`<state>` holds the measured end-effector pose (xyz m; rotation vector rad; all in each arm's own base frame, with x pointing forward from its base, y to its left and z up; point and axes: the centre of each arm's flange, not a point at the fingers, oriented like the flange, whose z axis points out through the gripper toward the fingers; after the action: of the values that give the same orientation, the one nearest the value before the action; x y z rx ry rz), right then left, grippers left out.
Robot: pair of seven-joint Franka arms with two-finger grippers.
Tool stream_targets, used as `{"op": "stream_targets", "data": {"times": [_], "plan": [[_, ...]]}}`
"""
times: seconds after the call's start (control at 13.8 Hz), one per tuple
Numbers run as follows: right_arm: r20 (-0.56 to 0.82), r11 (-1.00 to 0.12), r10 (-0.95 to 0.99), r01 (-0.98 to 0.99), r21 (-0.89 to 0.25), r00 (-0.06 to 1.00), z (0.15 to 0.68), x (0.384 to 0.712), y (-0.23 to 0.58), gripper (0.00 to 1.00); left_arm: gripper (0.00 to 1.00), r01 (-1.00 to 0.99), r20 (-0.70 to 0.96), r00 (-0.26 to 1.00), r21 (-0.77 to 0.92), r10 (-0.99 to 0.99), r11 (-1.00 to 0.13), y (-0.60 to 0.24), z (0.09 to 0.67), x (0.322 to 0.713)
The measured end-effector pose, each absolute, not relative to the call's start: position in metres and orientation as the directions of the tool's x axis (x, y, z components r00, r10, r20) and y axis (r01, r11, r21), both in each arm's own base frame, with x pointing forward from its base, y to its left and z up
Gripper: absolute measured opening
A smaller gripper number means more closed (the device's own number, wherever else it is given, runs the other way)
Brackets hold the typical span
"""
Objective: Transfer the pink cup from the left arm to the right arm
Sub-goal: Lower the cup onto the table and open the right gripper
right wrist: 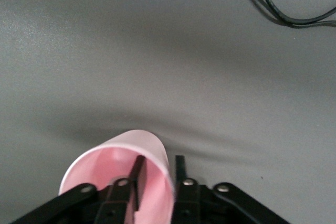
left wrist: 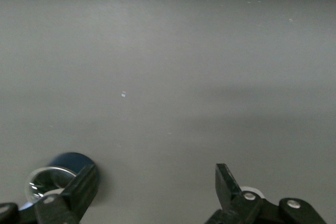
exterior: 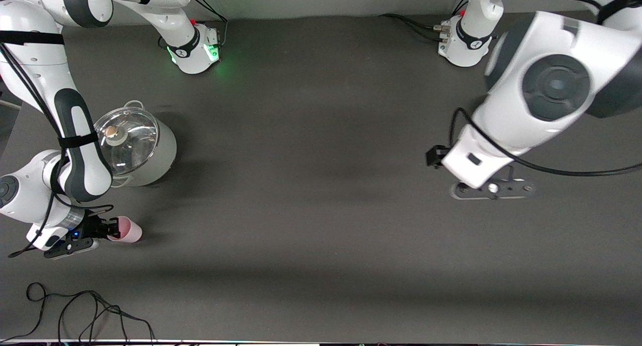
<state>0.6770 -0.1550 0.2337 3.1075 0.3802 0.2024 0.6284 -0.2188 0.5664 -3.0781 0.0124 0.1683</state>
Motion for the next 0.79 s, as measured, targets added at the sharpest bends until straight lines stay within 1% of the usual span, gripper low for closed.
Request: {"op": "stream_targets", "data": {"times": [0.22,0.29,0.36,0.43,0.51,0.79], "plan": [[0.108,-0.971,0.238,0.238,0.004,0.965,0.243,0.678,-0.158,0.66,1.0,0.005,-0.138,0.99,-0.061,0.013,-0.998,-0.164,0.57,0.638],[0.095,-0.971,0.238,0.24,-0.006,0.967,0.252,0.679,-0.159,0.75,1.0,0.015,-0.153,0.988,-0.065,0.025,-0.998,-0.153,0.571,0.637],[0.076,-0.97,0.238,0.24,-0.02,0.968,0.266,0.68,-0.16,0.86,1.0,0.017,-0.166,0.986,-0.067,0.028,-0.998,-0.144,0.572,0.636],[0.057,-0.97,0.24,0.242,-0.036,0.969,0.285,0.68,-0.162,0.94,1.0,0.014,-0.179,0.983,-0.07,0.026,-0.997,-0.138,0.574,0.634],[0.038,-0.969,0.241,0.242,-0.051,0.97,0.308,0.679,-0.164,0.98,1.0,0.01,-0.19,0.981,-0.073,0.023,-0.997,-0.135,0.577,0.631],[0.02,-0.973,0.214,0.215,-0.082,0.977,0.409,0.661,-0.17,0.99,1.0,0.02,-0.219,0.975,-0.082,0.038,-0.996,-0.124,0.58,0.626]]}}
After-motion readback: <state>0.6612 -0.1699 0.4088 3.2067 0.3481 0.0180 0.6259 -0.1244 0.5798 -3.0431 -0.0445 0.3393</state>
